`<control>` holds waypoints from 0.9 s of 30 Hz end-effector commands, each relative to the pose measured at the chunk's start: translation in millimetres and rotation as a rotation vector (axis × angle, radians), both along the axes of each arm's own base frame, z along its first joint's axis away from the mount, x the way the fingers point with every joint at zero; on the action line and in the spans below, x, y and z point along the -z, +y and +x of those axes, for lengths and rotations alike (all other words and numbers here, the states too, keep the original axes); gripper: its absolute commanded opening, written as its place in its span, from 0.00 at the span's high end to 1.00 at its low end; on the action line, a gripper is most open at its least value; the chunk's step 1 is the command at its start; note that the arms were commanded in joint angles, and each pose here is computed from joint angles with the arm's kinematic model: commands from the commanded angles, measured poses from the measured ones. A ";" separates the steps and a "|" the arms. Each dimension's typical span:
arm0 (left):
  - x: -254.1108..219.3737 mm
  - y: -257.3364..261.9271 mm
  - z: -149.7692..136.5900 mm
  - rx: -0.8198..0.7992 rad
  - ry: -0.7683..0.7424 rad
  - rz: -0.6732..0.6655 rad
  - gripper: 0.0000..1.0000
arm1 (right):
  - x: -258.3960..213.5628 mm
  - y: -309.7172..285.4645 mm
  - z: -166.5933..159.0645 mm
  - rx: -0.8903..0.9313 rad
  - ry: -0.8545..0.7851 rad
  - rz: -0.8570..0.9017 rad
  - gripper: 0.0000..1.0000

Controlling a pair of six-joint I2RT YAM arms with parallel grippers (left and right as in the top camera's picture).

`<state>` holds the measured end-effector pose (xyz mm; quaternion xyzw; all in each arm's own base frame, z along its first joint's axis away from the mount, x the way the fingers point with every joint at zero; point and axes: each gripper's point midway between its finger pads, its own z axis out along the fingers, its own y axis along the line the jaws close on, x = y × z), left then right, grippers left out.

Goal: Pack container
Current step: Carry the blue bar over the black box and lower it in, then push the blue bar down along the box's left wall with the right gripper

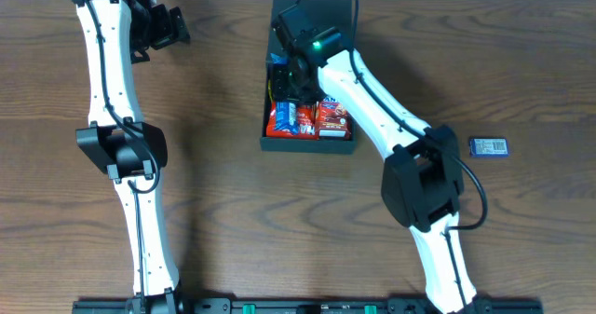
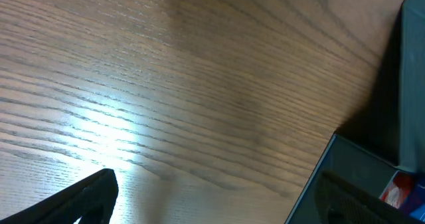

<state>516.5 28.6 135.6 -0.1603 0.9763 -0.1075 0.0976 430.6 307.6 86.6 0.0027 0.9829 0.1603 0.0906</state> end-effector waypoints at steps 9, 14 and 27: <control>-10.4 0.7 0.5 -0.002 -0.025 0.004 0.05 | 0.8 15.3 -6.2 -0.014 0.007 0.017 0.61; -10.4 0.7 0.4 -0.002 -0.025 0.004 0.05 | 0.3 16.2 -5.2 -0.015 0.003 0.021 0.16; -10.2 0.7 -0.3 -0.002 -0.022 0.005 0.05 | -70.3 -11.7 36.0 0.003 -0.138 0.121 0.40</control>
